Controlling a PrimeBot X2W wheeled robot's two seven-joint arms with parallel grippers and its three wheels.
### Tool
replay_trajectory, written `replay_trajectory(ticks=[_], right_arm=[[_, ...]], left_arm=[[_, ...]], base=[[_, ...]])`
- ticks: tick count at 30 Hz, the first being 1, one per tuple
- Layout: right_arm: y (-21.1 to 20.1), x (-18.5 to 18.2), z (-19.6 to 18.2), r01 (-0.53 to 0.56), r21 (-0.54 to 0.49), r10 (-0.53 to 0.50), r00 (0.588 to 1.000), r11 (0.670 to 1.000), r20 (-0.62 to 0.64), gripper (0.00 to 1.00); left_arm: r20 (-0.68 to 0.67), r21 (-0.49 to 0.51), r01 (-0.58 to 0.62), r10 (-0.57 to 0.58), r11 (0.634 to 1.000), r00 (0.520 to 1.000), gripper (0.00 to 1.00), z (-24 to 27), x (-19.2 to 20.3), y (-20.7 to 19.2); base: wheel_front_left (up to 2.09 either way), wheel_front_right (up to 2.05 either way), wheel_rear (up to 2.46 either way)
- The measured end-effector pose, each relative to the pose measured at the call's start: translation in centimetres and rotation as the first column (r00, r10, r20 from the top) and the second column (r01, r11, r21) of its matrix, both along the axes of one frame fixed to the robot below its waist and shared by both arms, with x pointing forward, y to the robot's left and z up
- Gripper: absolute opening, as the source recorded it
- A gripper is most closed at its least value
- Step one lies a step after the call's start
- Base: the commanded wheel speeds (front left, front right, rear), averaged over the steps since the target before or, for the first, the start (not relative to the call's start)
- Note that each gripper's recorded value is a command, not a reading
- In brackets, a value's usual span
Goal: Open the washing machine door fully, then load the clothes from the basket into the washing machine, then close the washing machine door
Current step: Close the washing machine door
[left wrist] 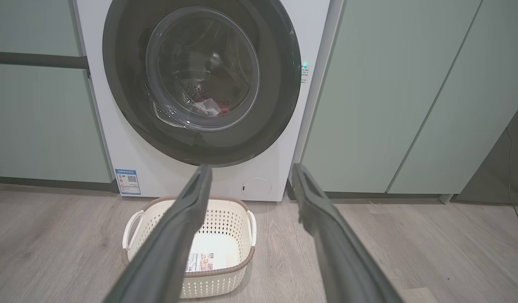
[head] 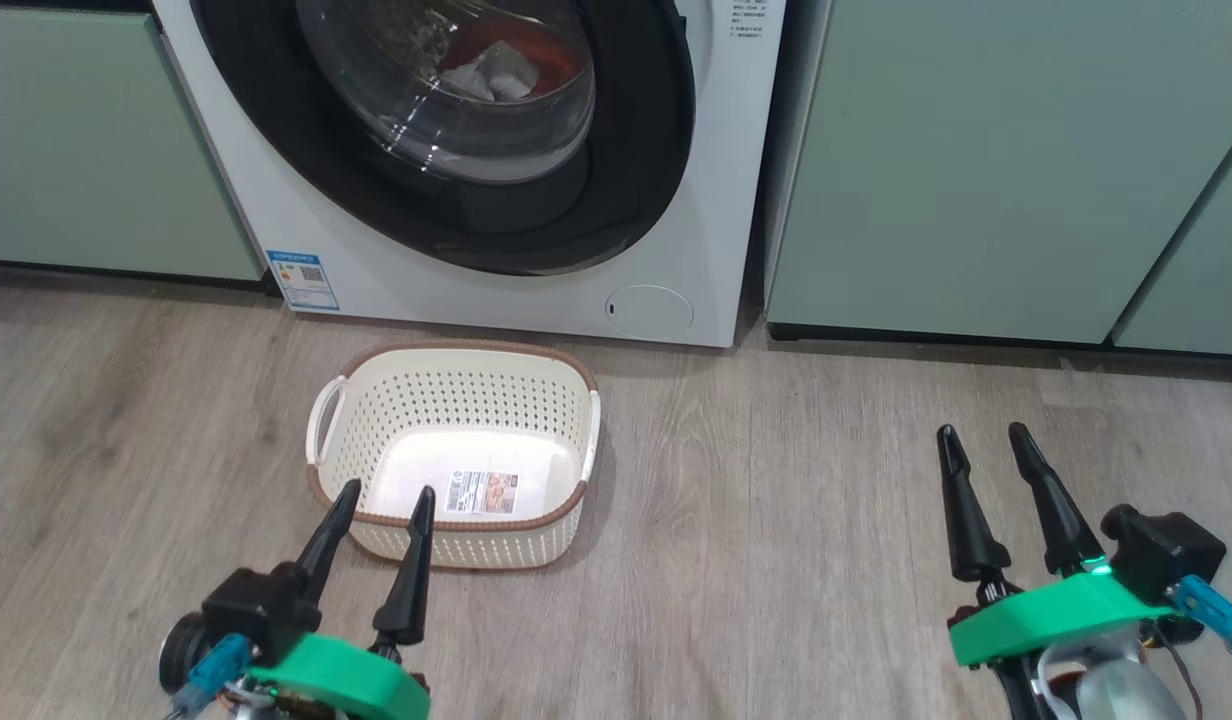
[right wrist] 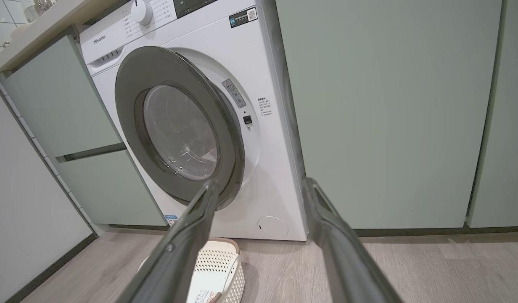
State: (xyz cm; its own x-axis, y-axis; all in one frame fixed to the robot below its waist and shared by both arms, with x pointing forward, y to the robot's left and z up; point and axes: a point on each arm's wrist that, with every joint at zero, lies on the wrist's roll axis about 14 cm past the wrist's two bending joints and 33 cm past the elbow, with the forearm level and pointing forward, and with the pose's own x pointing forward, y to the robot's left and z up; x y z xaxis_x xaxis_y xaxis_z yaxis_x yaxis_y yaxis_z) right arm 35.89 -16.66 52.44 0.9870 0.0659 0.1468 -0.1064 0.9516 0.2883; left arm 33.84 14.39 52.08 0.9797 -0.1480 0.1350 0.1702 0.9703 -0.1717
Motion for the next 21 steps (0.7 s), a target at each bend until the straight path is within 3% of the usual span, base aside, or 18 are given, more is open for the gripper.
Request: replay_trajectory(ticks=[14,15,17,21], right_arm=[[0.3,0.2,-0.3,-0.006,0.011,0.006,1.000,1.000,-0.010,1.00],[0.4,0.3,-0.3,-0.008,0.013,0.008,1.000,1.000,-0.011,0.63],[0.7,0.5,-0.5,-0.018,0.012,0.019,1.000,1.000,-0.014,0.03],[1.2,1.0,-1.1,-0.034,0.036,0.035,0.999,0.999,-0.035,0.00]], left_arm=[[-0.013,0.000,0.003,-0.003,1.000,1.000,1.00,-0.4,0.0,-0.1],[-0.016,0.000,0.004,-0.004,1.000,1.000,1.00,-0.5,0.0,-0.2],[-0.023,-0.001,0.007,-0.007,1.000,1.000,1.00,-0.7,0.0,-0.3],[-0.043,-0.004,0.000,0.000,1.000,0.999,1.00,-1.3,0.0,-0.1]], base=[[0.00,0.00,0.00],[0.00,0.00,0.00],[0.00,0.00,0.00],[0.00,0.00,0.00]])
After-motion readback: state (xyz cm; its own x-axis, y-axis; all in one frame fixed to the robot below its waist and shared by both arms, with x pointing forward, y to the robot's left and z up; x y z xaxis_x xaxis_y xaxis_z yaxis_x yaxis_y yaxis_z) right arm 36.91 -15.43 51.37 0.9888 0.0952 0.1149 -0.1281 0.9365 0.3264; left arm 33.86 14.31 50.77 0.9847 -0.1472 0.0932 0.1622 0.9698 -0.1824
